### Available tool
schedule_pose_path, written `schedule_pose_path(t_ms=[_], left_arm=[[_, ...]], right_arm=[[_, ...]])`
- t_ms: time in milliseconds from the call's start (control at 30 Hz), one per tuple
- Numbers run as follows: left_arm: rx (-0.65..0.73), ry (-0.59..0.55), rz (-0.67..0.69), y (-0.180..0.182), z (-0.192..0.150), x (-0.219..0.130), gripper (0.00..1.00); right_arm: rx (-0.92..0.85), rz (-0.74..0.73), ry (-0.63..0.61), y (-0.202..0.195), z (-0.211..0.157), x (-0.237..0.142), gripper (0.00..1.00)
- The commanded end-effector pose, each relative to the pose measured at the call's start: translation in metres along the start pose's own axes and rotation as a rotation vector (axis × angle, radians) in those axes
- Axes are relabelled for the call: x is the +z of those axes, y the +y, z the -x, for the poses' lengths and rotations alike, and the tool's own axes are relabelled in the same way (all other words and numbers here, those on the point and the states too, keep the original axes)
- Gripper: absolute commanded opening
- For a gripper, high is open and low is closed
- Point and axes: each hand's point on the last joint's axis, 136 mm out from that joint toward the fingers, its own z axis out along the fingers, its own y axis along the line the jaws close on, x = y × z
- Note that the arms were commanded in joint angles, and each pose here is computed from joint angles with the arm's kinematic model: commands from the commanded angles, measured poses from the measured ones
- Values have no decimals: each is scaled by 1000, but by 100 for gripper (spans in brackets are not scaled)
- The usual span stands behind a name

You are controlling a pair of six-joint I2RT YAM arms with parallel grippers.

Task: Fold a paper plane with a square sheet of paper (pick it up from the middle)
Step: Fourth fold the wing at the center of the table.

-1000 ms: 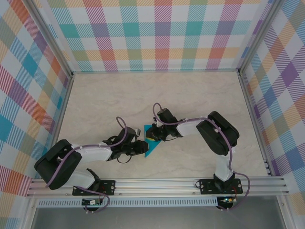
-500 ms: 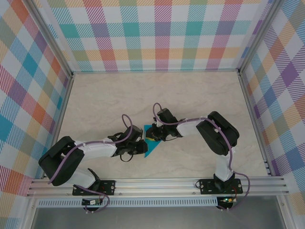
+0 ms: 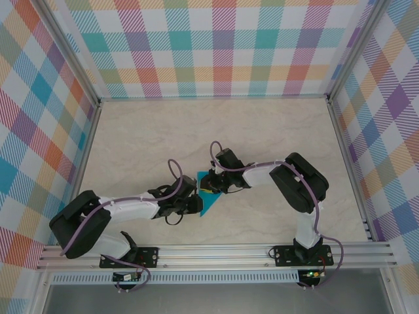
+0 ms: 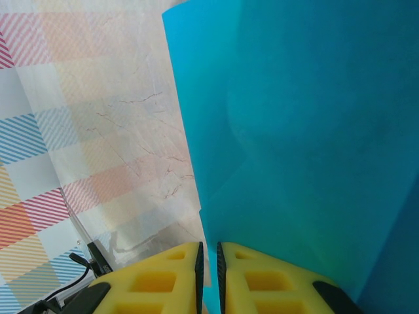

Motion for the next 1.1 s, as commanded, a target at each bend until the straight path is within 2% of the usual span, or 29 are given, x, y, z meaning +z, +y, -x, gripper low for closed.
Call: schedule_pose_path(t_ms=[0,233,400,500,833,1067], left_arm=[[-19,60,53,18,-25,-15,22],[-30,-37,-30,-7,-2,-40,24],[-56,-72,-178,-44,15,-40,24],[-78,-84,-216,-53,21,-34,24],[-142,-50,-306,-62,20,-11,24],[-154,3,-244,-43,5,4,24]], right_arm=[[67,-135,52,-46,-19,10,16],[68,-136,52,-46,-19,10,16],[69,-140,55,-48,-20,11,16],[72,-140,56,-48,-20,11,17],[74,-141,59,-49,-20,12,17],[77,-144,63,-51,-21,13,16]])
